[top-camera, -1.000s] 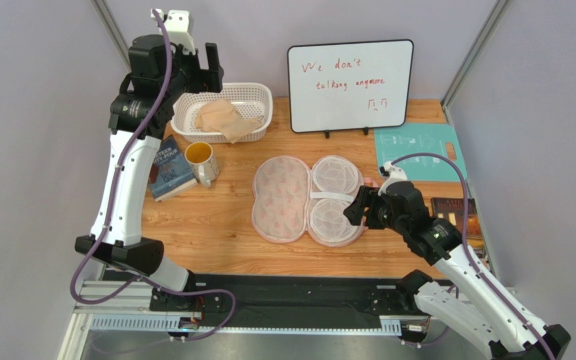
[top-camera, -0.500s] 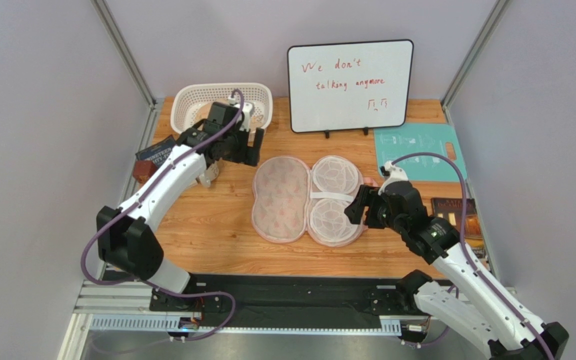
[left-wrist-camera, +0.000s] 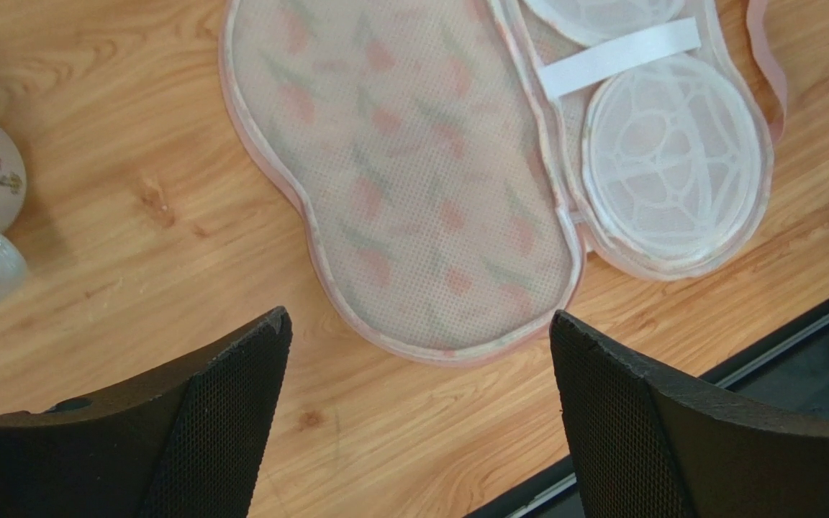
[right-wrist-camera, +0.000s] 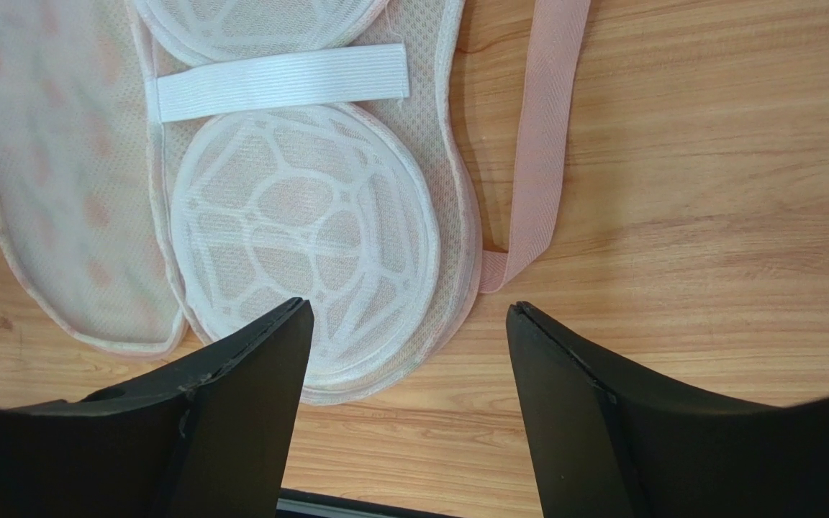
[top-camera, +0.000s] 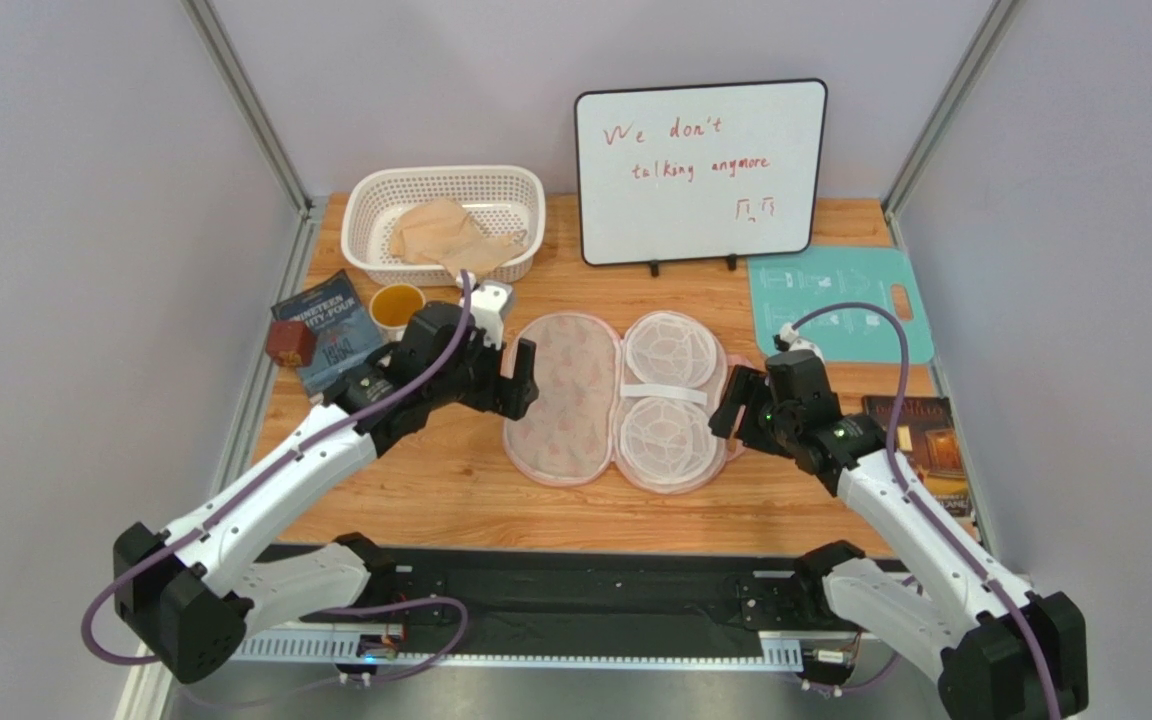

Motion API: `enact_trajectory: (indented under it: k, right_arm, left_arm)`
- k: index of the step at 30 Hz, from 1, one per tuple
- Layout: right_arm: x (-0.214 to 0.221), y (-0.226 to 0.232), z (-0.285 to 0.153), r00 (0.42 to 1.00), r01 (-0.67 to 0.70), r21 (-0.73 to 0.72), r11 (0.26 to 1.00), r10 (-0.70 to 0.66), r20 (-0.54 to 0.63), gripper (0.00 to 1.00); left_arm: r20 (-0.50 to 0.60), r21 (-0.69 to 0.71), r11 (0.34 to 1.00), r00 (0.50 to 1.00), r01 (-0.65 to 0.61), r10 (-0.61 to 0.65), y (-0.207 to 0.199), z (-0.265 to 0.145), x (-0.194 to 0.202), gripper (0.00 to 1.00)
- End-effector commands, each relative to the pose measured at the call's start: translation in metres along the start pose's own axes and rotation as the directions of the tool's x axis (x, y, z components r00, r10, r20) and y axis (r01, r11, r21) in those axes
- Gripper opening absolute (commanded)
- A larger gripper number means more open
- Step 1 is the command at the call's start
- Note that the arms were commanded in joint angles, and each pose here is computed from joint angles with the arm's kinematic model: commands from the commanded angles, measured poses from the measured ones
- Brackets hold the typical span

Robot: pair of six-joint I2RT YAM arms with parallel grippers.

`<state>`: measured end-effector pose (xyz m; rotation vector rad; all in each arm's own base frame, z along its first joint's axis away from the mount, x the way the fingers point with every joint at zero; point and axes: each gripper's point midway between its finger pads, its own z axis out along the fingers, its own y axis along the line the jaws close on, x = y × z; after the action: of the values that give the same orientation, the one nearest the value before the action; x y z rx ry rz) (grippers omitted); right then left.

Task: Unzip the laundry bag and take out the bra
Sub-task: Close the laundry bag at the center of the board.

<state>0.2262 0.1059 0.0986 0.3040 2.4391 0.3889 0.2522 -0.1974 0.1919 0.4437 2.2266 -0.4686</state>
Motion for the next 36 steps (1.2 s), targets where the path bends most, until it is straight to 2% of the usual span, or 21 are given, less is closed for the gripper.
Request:
enact_trajectory:
  k: [1,12,17,26,28,32,36]
  right_arm:
    - [0.000,-0.002,0.011,1.000,0.007,-0.005,1.000,-0.007,0.004,0.73]
    - [0.027,-0.016,0.028,0.998,-0.026,0.021,0.999,0.027,-0.059,0.73]
    - [0.032,-0.011,0.031,0.996,-0.031,-0.004,1.000,0.030,-0.084,0.73]
    - [0.027,-0.005,0.022,0.998,-0.032,-0.038,0.999,0.030,-0.060,0.73]
    - [0.025,-0.003,0.018,0.998,-0.029,-0.050,0.998,0.026,-0.055,0.73]
    - [0.023,-0.003,0.012,0.999,-0.020,-0.055,0.998,0.018,-0.039,0.73]
    - [0.020,-0.004,0.005,1.000,-0.010,-0.051,0.999,0.008,-0.028,0.73]
  left_arm:
    - [0.024,0.039,0.998,0.998,0.050,-0.051,-0.008,-0.002,0.010,0.94]
    - [-0.072,0.001,0.997,0.995,0.072,-0.071,0.003,0.013,0.055,0.94]
    - [-0.155,-0.040,0.993,0.981,0.115,-0.120,0.010,0.027,0.085,0.94]
    - [-0.159,-0.120,0.981,0.972,0.153,-0.171,0.023,0.068,0.103,0.93]
    - [-0.182,-0.172,0.976,0.969,0.137,-0.168,0.033,0.077,0.111,0.89]
    - [-0.184,-0.149,0.975,0.964,0.167,-0.194,0.029,0.091,0.111,0.85]
    - [-0.212,-0.204,0.965,0.955,0.163,-0.206,0.039,0.099,0.118,0.79]
